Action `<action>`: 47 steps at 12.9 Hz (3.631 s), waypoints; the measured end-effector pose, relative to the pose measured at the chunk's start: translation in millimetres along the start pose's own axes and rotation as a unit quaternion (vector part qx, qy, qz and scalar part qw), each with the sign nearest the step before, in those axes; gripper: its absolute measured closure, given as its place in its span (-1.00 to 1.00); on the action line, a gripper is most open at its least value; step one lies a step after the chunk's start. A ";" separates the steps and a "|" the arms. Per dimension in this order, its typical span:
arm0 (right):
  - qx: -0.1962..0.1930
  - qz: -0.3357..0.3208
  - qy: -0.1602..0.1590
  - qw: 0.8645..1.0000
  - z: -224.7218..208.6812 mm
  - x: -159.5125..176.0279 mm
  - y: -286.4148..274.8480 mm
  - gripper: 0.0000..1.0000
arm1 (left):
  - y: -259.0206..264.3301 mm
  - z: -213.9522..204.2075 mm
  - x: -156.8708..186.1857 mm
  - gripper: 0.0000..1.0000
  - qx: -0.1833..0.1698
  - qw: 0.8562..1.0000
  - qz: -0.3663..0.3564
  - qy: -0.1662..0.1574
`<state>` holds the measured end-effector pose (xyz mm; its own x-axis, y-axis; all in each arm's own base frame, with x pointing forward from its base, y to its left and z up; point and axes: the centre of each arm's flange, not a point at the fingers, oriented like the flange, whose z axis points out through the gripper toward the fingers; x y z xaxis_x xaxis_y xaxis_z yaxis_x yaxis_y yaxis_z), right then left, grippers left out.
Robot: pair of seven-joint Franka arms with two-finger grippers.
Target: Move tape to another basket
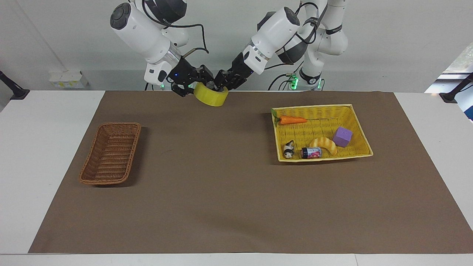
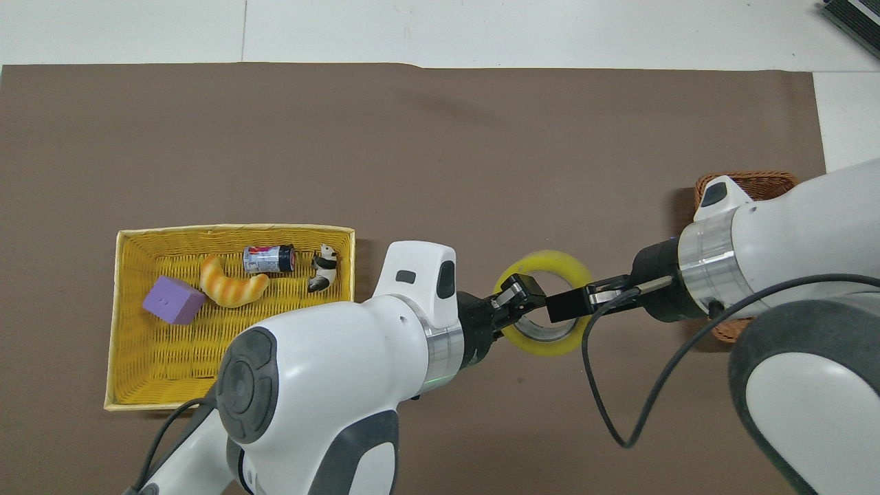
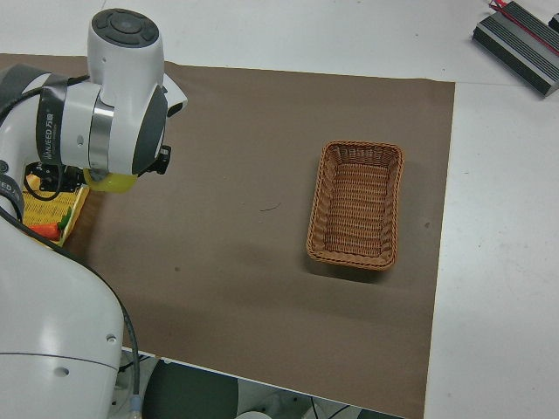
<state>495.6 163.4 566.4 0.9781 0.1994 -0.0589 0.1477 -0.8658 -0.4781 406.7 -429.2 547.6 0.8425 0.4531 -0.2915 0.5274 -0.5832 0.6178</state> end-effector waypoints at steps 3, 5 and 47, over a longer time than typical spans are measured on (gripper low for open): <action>0.000 0.000 0.004 1.000 0.4 0.7 -4.6 0.78 | 4.5 -6.5 0.1 -1.00 0.004 0.995 -0.097 -0.007; 0.000 0.000 0.004 1.000 0.7 0.7 -5.3 0.78 | 4.9 -7.1 -0.7 -1.00 0.005 0.992 -0.127 -0.014; -0.046 0.125 0.105 0.985 -13.8 -1.0 463.9 0.83 | -122.5 -251.9 257.2 -1.00 0.296 0.919 0.248 0.083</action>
<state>565.2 -244.8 356.8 0.9929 -0.1168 0.0224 -0.0990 -0.9160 -0.3888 531.0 -71.4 580.9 0.9929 0.0996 0.0643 0.0909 -0.9879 0.1260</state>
